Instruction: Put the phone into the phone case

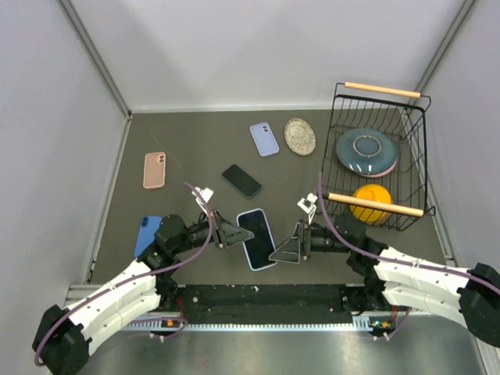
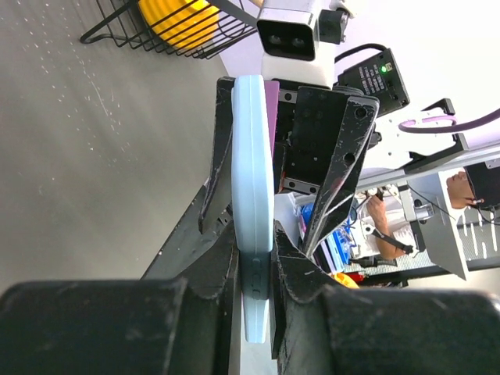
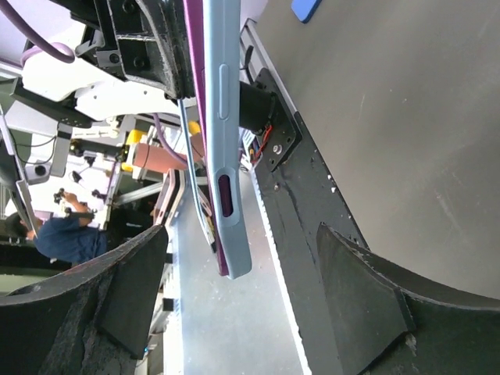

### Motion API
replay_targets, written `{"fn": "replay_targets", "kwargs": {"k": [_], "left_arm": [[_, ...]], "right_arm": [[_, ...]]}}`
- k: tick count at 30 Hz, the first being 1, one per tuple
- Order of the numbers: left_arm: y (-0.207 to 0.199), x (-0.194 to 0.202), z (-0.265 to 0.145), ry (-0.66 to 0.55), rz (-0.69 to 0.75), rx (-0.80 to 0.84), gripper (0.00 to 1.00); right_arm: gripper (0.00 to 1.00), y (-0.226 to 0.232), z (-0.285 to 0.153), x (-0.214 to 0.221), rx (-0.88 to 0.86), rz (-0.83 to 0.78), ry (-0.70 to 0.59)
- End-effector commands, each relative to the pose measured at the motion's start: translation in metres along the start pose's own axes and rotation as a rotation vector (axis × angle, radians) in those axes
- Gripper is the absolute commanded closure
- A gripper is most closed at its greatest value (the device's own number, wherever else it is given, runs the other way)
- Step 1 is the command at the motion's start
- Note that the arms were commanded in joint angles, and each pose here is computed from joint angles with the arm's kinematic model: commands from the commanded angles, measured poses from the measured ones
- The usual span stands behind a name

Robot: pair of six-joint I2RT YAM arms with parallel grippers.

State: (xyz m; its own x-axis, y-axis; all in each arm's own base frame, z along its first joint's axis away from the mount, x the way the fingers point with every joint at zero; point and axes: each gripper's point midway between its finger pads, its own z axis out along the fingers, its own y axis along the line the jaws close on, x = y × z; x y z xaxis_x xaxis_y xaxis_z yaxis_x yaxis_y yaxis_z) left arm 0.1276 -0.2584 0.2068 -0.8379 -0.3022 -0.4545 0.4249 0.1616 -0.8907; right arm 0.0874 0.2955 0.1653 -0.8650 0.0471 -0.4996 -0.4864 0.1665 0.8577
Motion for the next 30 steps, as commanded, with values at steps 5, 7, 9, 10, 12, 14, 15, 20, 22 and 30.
{"fn": "replay_targets", "kwargs": {"k": [5, 7, 9, 10, 12, 14, 15, 20, 22, 30], "left_arm": [[-0.013, -0.018, 0.002, -0.089, 0.055, 0.056, 1.0], [-0.005, -0.018, 0.003, -0.095, 0.058, 0.025, 1.0], [0.007, -0.017, 0.004, -0.097, 0.064, -0.018, 1.0], [0.012, -0.017, 0.004, -0.094, 0.074, -0.033, 1.0], [0.016, -0.016, 0.005, -0.089, 0.092, -0.049, 1.0], [0.027, -0.012, 0.006, -0.06, 0.116, -0.094, 1.0], [0.027, -0.013, 0.006, -0.05, 0.126, -0.111, 1.0], [0.049, -0.004, 0.005, -0.004, 0.158, -0.185, 1.0], [0.053, -0.003, 0.004, -0.002, 0.163, -0.197, 1.0], [0.048, 0.007, 0.004, 0.061, 0.186, -0.16, 1.0]], "right_arm": [[0.35, 0.02, 0.0, -0.009, -0.094, -0.036, -0.042], [0.42, 0.022, 0.0, -0.01, -0.102, -0.027, -0.048], [0.5, 0.023, 0.0, -0.012, -0.103, -0.013, -0.055], [0.53, 0.023, 0.001, -0.013, -0.101, -0.005, -0.057], [0.62, 0.025, 0.001, -0.015, -0.107, 0.012, -0.063], [0.74, 0.026, 0.001, -0.016, -0.107, 0.031, -0.07], [0.78, 0.025, 0.002, -0.017, -0.099, 0.06, -0.072], [1.0, 0.028, 0.006, -0.021, -0.105, 0.134, -0.072], [1.0, 0.03, 0.006, -0.022, -0.117, 0.175, -0.076], [0.91, 0.036, 0.009, -0.025, -0.139, 0.15, -0.068]]}}
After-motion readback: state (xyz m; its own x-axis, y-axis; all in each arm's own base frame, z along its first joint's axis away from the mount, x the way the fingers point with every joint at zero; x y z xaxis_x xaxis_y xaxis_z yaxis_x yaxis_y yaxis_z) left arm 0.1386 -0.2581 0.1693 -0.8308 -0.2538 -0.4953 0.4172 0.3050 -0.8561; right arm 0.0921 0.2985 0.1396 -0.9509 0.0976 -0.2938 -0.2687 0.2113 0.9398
